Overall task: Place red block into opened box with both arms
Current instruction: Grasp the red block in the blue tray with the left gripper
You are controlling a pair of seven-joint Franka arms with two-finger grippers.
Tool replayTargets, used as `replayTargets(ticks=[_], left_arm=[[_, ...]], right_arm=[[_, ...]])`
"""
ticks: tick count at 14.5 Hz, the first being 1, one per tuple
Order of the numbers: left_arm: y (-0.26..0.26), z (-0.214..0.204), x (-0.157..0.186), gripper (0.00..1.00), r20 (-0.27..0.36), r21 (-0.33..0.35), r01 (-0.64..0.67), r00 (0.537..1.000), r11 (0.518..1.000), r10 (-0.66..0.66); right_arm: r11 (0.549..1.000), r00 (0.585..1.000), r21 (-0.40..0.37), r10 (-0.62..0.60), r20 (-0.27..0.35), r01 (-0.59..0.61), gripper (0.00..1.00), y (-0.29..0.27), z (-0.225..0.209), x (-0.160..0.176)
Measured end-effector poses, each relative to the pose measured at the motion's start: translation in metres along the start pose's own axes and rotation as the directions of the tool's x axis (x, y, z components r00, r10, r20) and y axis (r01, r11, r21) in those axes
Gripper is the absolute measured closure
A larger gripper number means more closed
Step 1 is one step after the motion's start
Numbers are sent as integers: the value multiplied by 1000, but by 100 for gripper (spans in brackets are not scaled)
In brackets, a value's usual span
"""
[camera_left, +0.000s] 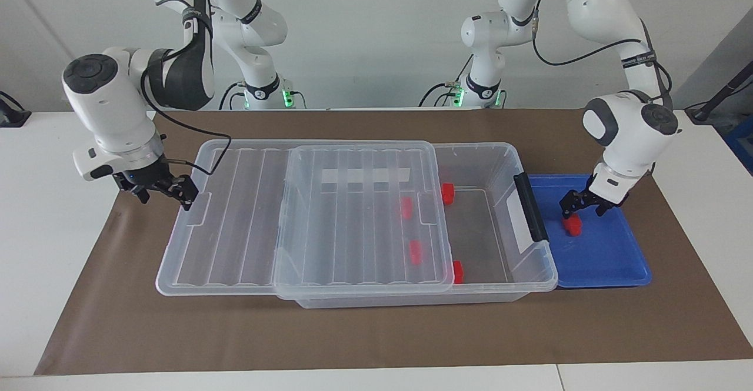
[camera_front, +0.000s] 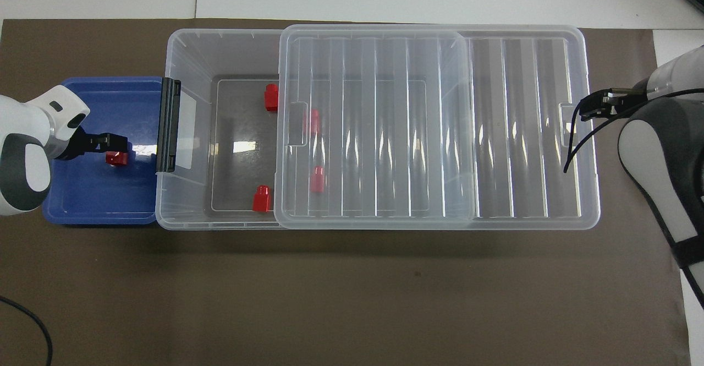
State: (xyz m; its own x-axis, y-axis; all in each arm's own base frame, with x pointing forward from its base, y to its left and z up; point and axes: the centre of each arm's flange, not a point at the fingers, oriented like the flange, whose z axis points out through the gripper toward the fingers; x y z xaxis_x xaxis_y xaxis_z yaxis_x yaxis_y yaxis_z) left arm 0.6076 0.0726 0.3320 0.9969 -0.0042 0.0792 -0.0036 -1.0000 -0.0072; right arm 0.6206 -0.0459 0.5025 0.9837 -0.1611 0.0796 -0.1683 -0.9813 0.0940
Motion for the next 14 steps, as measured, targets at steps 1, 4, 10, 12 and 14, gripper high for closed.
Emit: replayTargets(ticks=[1,4,10,12,14], left_arm=[[-1,9,1,0,-2,1,1,1000,1000,-1],[-1,19,2,0,1,1,1,1000,1000,-1],[-1,22,0,17,-15,4,1,1000,1000,-1],[0,25,-2,28,-14,3,10,1000,1000,-10],[1,26,-2,55,-12,2,11,1000,1000,-11]], right_arm=[[1000,1000,13,1,3,-1,0,-2,-16,-6],[999,1000,40,0,20,-1,0,-3,-72,-29],[999,996,41,-25,83,21,0,-6,-126,-79],[999,995,46,-27,99,23,0,-8,-119,-80],[998,994,58,-28,105,22,0,-10,-117,-80]])
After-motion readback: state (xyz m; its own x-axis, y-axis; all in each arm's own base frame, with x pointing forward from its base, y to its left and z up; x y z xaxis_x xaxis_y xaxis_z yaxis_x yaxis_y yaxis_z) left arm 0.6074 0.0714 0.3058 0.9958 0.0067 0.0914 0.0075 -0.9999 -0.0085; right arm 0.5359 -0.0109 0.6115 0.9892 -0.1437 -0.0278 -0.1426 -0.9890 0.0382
